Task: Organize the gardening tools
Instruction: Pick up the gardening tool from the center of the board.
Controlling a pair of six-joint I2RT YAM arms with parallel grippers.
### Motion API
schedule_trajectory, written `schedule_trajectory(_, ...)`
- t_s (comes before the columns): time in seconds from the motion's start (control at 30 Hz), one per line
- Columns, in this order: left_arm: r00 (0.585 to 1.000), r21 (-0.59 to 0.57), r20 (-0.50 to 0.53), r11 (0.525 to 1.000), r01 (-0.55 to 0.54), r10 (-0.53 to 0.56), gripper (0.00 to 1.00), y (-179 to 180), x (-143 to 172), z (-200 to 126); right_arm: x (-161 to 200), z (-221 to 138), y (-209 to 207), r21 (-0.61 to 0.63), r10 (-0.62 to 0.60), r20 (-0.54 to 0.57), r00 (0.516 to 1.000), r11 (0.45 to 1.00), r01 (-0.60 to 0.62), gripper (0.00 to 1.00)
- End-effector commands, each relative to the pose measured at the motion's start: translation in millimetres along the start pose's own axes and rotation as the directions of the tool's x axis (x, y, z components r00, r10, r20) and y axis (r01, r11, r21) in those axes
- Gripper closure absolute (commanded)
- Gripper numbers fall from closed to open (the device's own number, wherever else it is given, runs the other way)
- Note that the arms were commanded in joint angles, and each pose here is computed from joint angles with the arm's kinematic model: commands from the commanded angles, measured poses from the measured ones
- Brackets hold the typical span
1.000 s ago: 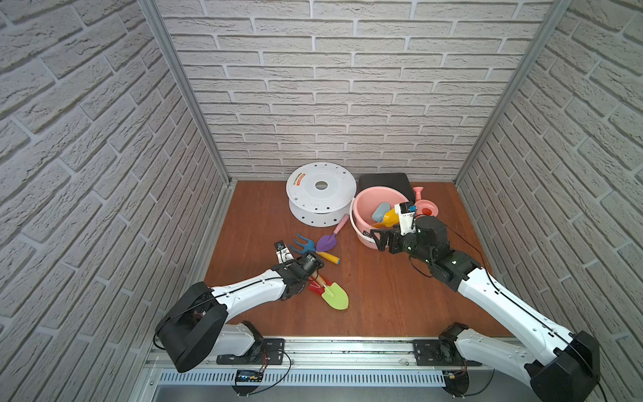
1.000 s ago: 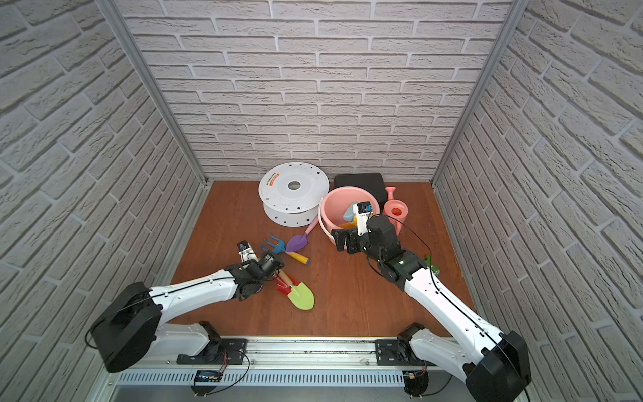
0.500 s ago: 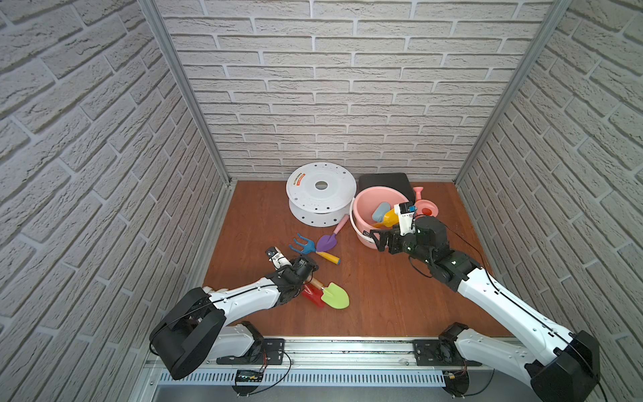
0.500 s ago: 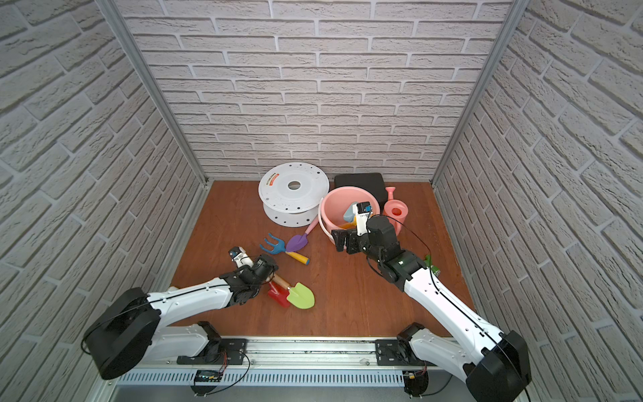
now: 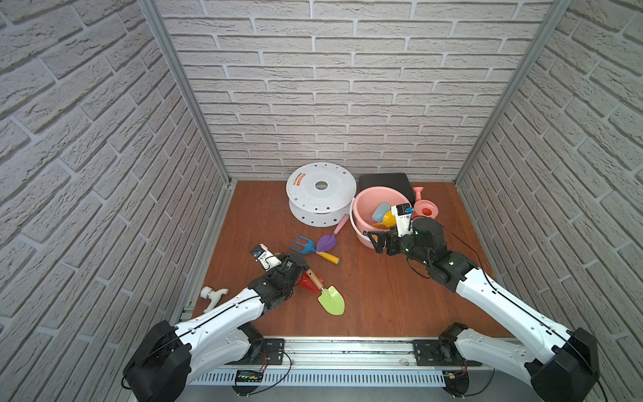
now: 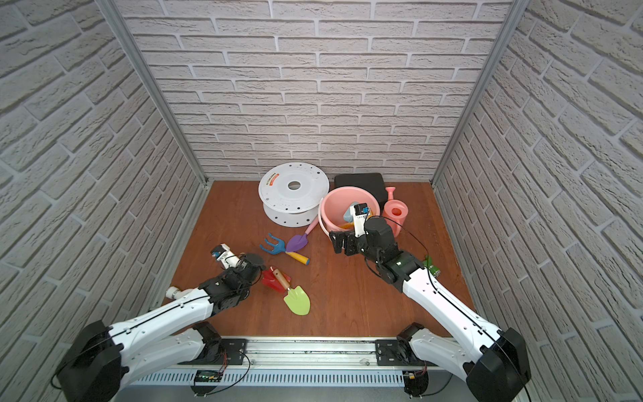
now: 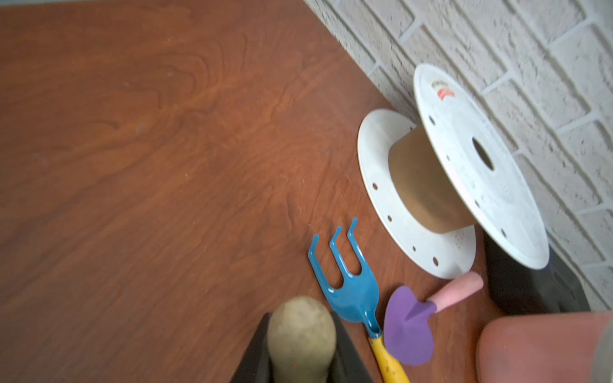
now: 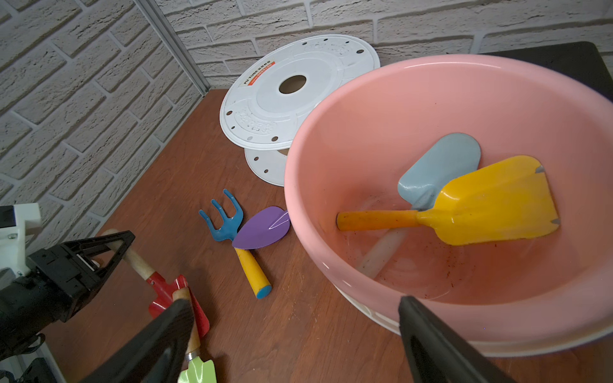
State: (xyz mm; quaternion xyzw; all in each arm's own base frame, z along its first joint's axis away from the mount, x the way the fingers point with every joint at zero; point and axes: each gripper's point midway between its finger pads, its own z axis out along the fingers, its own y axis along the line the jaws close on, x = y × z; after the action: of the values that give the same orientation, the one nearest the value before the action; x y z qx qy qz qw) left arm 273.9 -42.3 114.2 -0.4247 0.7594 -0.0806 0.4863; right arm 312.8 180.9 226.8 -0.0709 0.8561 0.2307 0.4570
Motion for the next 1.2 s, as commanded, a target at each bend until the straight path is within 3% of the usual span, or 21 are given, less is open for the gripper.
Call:
schedule_trajectory(0.0, 0.992, -0.013, 0.127, 1.0, 0.024, -0.023, 0.91, 4.5, -32.6, -4.2, -3.8, 4.3, 12.8, -0.048, -0.016, 0.024, 1.0, 0.999, 0.018, 0.0)
schedule_trajectory(0.2, 0.978, 0.081, 0.195, 0.995, 0.062, -0.077, 0.93, -11.6, -68.3, -17.9, 2.2, 14.8, 36.3, -0.17, -0.008, 0.002, 1.0, 0.985, 0.008, 0.0)
schedule_trajectory(0.43, 0.975, 0.241, 0.156, 0.963, 0.118, -0.158, 0.93, -37.8, -79.4, -34.7, 5.9, 27.2, 67.0, -0.359, 0.072, -0.023, 0.997, 0.93, -0.076, 0.0)
schedule_trajectory(0.6, 0.959, 0.254, 0.227, 0.961, 0.11, -0.169, 0.93, -42.4, -103.6, -47.7, 9.1, 35.1, 81.1, -0.417, 0.113, -0.044, 0.993, 0.901, -0.121, 0.0)
schedule_trajectory(0.87, 0.95, 0.345, 0.094, 0.905, 0.25, -0.298, 0.93, -53.4, -88.7, -45.3, 21.0, 50.3, 126.5, -0.525, 0.18, -0.085, 0.98, 0.828, -0.198, 0.02)
schedule_trajectory(0.97, 0.934, 0.373, 0.058, 0.875, 0.308, -0.353, 0.93, -58.1, -88.9, -47.8, 23.7, 54.8, 143.1, -0.576, 0.226, -0.069, 0.972, 0.786, -0.224, 0.2)
schedule_trajectory(1.07, 0.919, 0.4, 0.02, 0.845, 0.354, -0.395, 0.93, -64.5, -89.8, -51.3, 30.7, 61.4, 156.9, -0.607, 0.241, -0.066, 0.968, 0.761, -0.23, 0.55)
schedule_trajectory(1.17, 0.914, 0.407, -0.002, 0.835, 0.37, -0.405, 0.93, -69.8, -92.2, -55.5, 34.6, 66.2, 165.9, -0.617, 0.257, -0.05, 0.965, 0.752, -0.232, 0.6)
